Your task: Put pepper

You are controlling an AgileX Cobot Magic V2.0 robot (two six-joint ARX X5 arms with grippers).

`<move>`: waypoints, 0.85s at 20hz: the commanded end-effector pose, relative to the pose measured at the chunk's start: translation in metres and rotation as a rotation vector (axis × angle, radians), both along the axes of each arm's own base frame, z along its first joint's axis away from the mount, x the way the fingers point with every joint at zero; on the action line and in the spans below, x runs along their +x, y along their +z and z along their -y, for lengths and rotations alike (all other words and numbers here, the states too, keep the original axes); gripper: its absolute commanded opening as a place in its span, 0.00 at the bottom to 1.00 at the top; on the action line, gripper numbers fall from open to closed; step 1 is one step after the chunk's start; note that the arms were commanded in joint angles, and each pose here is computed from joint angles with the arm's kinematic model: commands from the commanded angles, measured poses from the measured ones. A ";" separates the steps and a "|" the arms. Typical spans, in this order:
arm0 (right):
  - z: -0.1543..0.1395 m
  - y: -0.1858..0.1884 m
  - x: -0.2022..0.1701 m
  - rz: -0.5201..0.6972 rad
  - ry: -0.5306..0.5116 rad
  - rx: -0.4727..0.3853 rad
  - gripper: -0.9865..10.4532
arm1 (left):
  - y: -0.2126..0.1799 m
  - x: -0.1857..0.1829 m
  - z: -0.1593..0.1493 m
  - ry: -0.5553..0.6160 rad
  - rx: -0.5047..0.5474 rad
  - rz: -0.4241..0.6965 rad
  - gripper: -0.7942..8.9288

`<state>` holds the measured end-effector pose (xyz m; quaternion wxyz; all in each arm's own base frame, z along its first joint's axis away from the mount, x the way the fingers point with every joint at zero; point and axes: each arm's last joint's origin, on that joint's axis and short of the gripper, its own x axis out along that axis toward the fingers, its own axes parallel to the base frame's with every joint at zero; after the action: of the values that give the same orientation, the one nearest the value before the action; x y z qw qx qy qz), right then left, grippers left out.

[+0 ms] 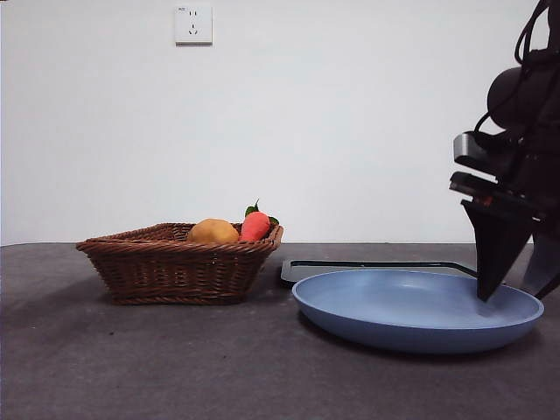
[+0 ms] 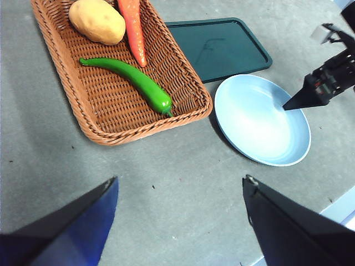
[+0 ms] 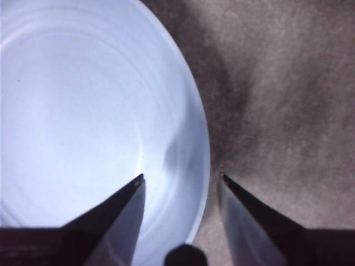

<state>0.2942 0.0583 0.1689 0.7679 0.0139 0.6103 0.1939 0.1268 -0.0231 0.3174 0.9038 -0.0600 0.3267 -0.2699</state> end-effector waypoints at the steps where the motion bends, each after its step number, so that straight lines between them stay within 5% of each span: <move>1: -0.002 -0.005 0.005 -0.012 0.006 -0.005 0.24 | 0.005 0.001 0.000 -0.001 -0.005 0.023 0.48; 8: -0.002 -0.009 0.007 -0.024 -0.004 -0.003 0.09 | 0.005 0.001 0.000 0.000 -0.005 0.022 0.48; 17: 0.000 0.022 -0.003 0.049 -0.039 0.020 0.09 | 0.000 0.019 0.005 0.042 -0.007 -0.040 0.48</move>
<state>0.2885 0.0579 0.1918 0.7850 0.0338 0.5884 0.1907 0.1451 -0.0278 0.3106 0.8987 -0.0705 0.3533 -0.2501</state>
